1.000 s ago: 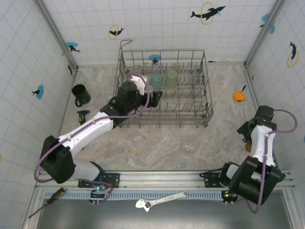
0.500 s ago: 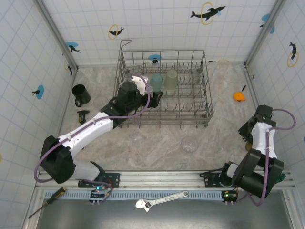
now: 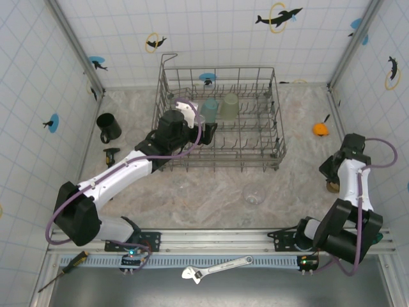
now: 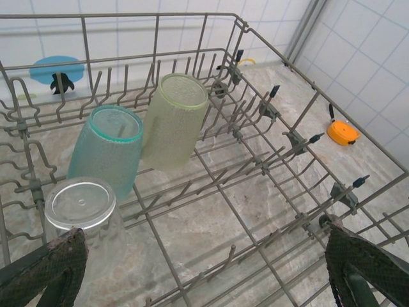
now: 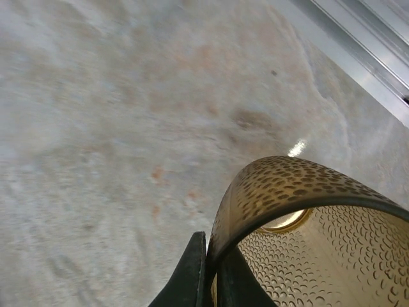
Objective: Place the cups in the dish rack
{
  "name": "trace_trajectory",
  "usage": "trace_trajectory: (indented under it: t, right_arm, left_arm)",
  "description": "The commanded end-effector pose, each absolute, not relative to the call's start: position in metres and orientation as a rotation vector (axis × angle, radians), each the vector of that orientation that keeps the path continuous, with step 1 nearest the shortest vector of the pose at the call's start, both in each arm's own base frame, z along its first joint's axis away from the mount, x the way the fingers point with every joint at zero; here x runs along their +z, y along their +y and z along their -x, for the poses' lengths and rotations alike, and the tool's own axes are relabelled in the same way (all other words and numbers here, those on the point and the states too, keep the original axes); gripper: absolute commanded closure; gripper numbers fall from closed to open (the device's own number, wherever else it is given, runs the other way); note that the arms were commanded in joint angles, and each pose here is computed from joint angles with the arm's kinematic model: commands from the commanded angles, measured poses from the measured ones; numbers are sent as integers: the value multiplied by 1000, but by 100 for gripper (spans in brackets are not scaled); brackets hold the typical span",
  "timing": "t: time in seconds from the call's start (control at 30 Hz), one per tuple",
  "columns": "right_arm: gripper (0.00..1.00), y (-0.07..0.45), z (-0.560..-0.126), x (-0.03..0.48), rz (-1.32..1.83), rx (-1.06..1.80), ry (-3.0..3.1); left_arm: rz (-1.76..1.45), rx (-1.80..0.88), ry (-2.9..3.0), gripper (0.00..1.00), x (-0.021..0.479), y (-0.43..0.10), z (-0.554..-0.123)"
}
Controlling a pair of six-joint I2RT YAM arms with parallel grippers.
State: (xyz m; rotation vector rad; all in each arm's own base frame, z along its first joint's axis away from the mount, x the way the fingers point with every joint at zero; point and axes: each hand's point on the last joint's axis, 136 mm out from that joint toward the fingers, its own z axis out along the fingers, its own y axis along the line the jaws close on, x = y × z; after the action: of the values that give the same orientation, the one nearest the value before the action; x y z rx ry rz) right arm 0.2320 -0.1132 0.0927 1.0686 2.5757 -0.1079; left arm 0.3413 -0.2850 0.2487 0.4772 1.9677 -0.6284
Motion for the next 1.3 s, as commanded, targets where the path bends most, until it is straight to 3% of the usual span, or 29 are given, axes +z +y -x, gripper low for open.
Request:
trace_trajectory:
  t: [0.0, 0.27, 0.8, 1.27]
  right_arm:
    - [100, -105, -252, 123, -1011, -75, 2524]
    - [100, -65, -291, 155, -807, -18, 2491]
    - [100, -39, -366, 223, -649, 148, 2347]
    - [100, 11, -410, 258, -487, 367, 2257]
  left_arm:
    - [-509, -599, 1971, 2, 249, -288, -343]
    - [-506, -583, 1987, 2, 247, -288, -346]
    - [-471, -472, 2018, 2, 232, -281, -361]
    - [-394, -503, 2059, 2, 242, -288, -373]
